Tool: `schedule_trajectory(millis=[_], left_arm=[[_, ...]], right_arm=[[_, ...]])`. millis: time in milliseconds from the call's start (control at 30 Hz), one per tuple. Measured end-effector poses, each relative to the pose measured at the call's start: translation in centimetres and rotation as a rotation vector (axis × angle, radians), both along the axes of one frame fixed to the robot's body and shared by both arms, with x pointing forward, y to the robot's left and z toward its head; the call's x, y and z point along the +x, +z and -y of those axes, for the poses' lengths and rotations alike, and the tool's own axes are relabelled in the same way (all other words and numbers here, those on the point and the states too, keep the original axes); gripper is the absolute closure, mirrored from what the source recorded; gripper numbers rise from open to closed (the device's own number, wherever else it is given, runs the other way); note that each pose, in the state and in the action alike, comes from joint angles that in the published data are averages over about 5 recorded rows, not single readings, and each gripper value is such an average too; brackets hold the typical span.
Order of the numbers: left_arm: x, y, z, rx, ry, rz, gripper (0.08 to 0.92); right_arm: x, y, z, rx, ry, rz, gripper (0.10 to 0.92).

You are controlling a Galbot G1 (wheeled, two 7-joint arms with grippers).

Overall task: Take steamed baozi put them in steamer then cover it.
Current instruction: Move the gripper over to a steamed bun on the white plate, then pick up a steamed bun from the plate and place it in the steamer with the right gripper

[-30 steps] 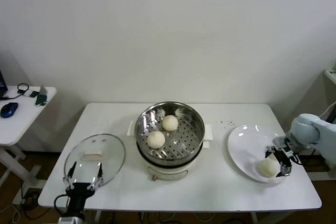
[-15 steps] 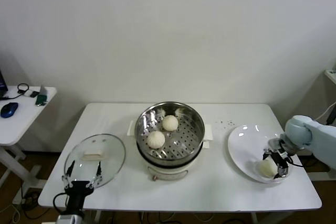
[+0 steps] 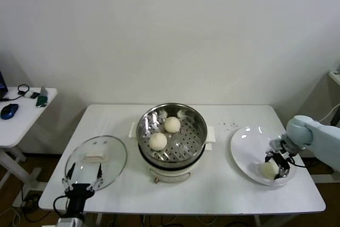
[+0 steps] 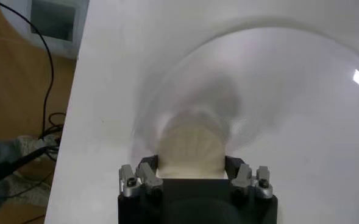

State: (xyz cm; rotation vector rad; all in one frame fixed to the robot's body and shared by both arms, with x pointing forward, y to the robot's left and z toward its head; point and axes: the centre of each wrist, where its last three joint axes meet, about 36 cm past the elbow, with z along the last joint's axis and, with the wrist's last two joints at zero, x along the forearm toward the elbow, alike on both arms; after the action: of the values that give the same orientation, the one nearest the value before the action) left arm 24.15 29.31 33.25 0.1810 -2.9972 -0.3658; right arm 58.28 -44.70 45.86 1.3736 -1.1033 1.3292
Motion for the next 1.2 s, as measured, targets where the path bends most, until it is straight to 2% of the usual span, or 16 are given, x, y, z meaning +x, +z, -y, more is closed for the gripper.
schedule_trajectory(millis=[267, 500, 667, 867, 1033, 1200], left_arm=[[0.0, 0.0, 0.1, -0.001, -0.004, -0.002, 0.177], [0.2, 0.3, 0.4, -0.005, -0.004, 0.004, 0.177], [0.1, 0.3, 0.4, -0.005, -0.002, 0.002, 0.177], [-0.3, -0.1, 0.3, -0.008, 0.0, -0.008, 0.177], [-0.4, -0.2, 0.4, -0.011, -0.007, -0.009, 0.177], [-0.3, -0.2, 0.4, -0.009, -0.013, -0.008, 0.177]], right_arm=[[1.6, 3.2, -1.9, 0.012, 0.095, 0.01, 0.326], [4.7, 10.4, -6.4, 0.014, 0.287, 0.056, 0.319], [6.6, 16.8, -11.8, -0.001, 0.495, 0.111, 0.318], [6.7, 23.3, -19.3, -0.022, 0.755, 0.162, 0.318], [6.1, 25.9, -25.5, -0.043, 0.934, 0.175, 0.318], [5.4, 26.6, -31.7, -0.054, 1.081, 0.172, 0.317]])
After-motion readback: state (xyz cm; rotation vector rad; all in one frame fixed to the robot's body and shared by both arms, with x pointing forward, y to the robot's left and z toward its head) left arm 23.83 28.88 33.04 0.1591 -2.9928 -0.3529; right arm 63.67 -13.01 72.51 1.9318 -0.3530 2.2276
